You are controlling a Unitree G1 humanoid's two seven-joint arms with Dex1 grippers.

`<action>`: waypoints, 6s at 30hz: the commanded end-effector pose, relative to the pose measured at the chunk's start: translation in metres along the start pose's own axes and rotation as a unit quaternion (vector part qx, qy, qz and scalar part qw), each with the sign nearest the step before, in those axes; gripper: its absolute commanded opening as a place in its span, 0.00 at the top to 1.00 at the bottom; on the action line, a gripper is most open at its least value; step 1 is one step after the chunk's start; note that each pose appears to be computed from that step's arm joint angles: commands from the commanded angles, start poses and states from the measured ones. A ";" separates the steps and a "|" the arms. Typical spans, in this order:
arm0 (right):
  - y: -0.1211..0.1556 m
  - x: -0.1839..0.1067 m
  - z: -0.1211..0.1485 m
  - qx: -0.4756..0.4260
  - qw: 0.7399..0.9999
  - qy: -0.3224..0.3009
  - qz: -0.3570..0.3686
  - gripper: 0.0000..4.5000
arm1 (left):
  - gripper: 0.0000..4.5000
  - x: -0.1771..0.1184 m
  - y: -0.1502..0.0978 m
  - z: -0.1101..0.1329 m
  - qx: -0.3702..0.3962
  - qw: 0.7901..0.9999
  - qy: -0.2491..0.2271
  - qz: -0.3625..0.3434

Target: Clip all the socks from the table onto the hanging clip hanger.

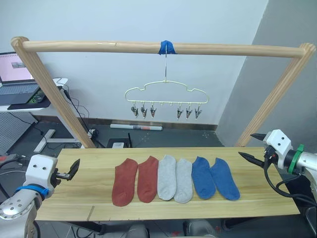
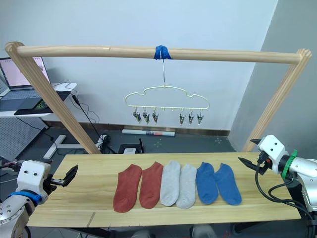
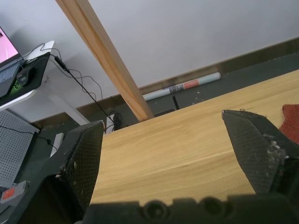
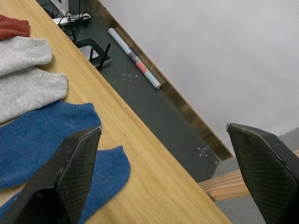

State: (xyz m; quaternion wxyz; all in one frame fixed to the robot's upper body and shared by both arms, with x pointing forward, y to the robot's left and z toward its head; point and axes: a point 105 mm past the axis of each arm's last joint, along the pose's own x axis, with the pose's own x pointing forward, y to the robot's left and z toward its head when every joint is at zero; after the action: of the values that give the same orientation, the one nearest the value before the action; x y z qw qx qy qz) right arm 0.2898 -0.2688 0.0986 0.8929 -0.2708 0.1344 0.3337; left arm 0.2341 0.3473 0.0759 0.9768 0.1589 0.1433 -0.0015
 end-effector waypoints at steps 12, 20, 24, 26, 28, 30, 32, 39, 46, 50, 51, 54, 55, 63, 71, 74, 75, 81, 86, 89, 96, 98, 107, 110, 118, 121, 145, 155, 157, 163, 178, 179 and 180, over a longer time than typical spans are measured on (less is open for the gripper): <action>-0.002 -0.010 -0.003 -0.015 1.000 -0.018 -0.012 0.00 | 0.01 -0.002 0.000 0.015 -0.034 0.998 -0.051 -0.014; -0.001 -0.013 0.006 -0.028 0.999 -0.037 -0.026 0.00 | 0.01 0.021 -0.003 0.042 -0.026 0.993 -0.113 0.011; 0.006 -0.013 0.020 -0.030 0.998 -0.054 -0.020 0.00 | 0.01 0.037 -0.029 0.062 -0.055 0.988 -0.144 -0.027; 0.013 -0.012 0.030 -0.012 0.998 -0.064 -0.006 0.00 | 0.01 0.044 -0.043 0.075 -0.081 0.982 -0.167 -0.047; 0.026 -0.008 0.045 0.005 0.996 -0.082 0.017 0.00 | 0.01 0.051 -0.059 0.089 -0.102 0.974 -0.189 -0.065; 0.037 -0.003 0.062 0.015 0.994 -0.101 0.033 0.00 | 0.01 0.057 -0.070 0.102 -0.121 0.968 -0.207 -0.073; 0.044 0.002 0.081 0.023 0.991 -0.124 0.042 0.00 | 0.01 0.063 -0.079 0.113 -0.137 0.962 -0.222 -0.076; 0.061 0.010 0.123 0.032 0.983 -0.170 0.062 0.00 | 0.01 0.068 -0.089 0.129 -0.144 0.955 -0.251 -0.067; 0.071 0.013 0.151 0.024 0.977 -0.197 0.078 0.00 | 0.26 0.074 -0.096 0.133 -0.155 0.951 -0.259 -0.062; 0.078 0.014 0.164 0.019 0.974 -0.211 0.083 0.00 | 0.32 0.082 -0.092 0.136 -0.167 0.950 -0.260 -0.052; 0.079 0.014 0.166 0.020 0.973 -0.213 0.084 0.00 | 0.32 0.084 -0.092 0.137 -0.168 0.949 -0.261 -0.051; 0.084 0.013 0.171 0.014 0.973 -0.212 0.090 0.00 | 0.32 0.090 -0.094 0.143 -0.166 0.947 -0.268 -0.059; 0.085 0.012 0.172 0.012 0.973 -0.212 0.093 0.00 | 0.32 0.092 -0.095 0.145 -0.164 0.947 -0.270 -0.062; 0.089 0.007 0.179 0.008 0.972 -0.212 0.101 0.00 | 0.32 0.097 -0.091 0.161 -0.157 0.937 -0.309 -0.042; 0.088 0.008 0.179 -0.001 0.972 -0.214 0.099 0.00 | 0.32 0.091 -0.086 0.173 -0.170 0.927 -0.332 -0.027; 0.088 0.009 0.179 -0.004 0.972 -0.214 0.099 0.00 | 0.32 0.089 -0.083 0.174 -0.172 0.926 -0.335 -0.019; 0.088 0.009 0.179 -0.004 0.972 -0.214 0.100 0.00 | 0.32 0.089 -0.082 0.175 -0.172 0.926 -0.336 -0.017; 0.091 0.011 0.178 -0.006 0.970 -0.216 0.107 0.00 | 0.32 0.079 -0.077 0.180 -0.176 0.921 -0.347 -0.009; 0.093 0.014 0.181 -0.007 0.968 -0.225 0.112 0.00 | 0.32 0.075 -0.079 0.179 -0.170 0.923 -0.344 -0.019; 0.093 0.015 0.183 -0.007 0.966 -0.230 0.114 0.00 | 0.32 0.078 -0.080 0.177 -0.167 0.927 -0.335 -0.024; 0.095 0.017 0.188 -0.008 0.964 -0.238 0.118 0.00 | 0.32 0.084 -0.084 0.181 -0.162 0.927 -0.336 -0.036; 0.095 0.017 0.186 -0.007 0.965 -0.236 0.118 0.00 | 0.32 0.085 -0.085 0.183 -0.158 0.927 -0.339 -0.037; 0.097 0.017 0.183 -0.003 0.966 -0.230 0.122 0.00 | 0.62 0.084 -0.083 0.185 -0.145 0.927 -0.346 -0.028; 0.099 0.018 0.182 0.000 0.965 -0.229 0.125 0.00 | 0.81 0.084 -0.082 0.186 -0.141 0.927 -0.346 -0.025; 0.105 0.029 0.145 0.007 0.981 -0.160 0.111 0.00 | 0.95 0.079 -0.081 0.185 -0.116 0.931 -0.346 -0.027; 0.093 0.039 0.117 0.017 0.992 -0.116 0.055 0.00 | 0.95 0.078 -0.080 0.185 -0.106 0.932 -0.345 -0.029; 0.064 0.097 -0.039 0.161 0.978 0.091 -0.097 0.12 | 0.95 0.067 -0.091 0.176 -0.091 0.941 -0.309 -0.108; 0.070 0.098 -0.033 0.129 0.985 0.084 -0.080 0.90 | 0.95 0.058 -0.098 0.183 -0.085 0.931 -0.305 -0.180; 0.068 0.099 -0.016 0.084 0.992 0.060 -0.068 1.00 | 0.95 0.057 -0.099 0.184 -0.090 0.930 -0.301 -0.192; 0.080 0.119 0.072 -0.125 0.991 -0.051 -0.016 1.00 | 0.95 0.053 -0.100 0.189 -0.107 0.924 -0.290 -0.223; 0.155 0.182 0.208 -0.270 0.938 -0.191 0.097 1.00 | 0.95 0.046 -0.098 0.198 -0.152 0.917 -0.262 -0.258; 0.157 0.185 0.213 -0.271 0.938 -0.196 0.097 1.00 | 0.95 0.046 -0.098 0.198 -0.153 0.917 -0.261 -0.258; 0.158 0.187 0.217 -0.270 0.937 -0.200 0.096 1.00 | 0.95 0.046 -0.098 0.198 -0.153 0.918 -0.261 -0.258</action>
State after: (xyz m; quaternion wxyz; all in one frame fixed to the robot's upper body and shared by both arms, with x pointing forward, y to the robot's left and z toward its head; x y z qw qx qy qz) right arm 0.3375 0.0459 0.1271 0.7621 -0.4128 -0.0938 0.4899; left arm 0.3328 0.1918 0.2029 0.9574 -0.0482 -0.0690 -0.2761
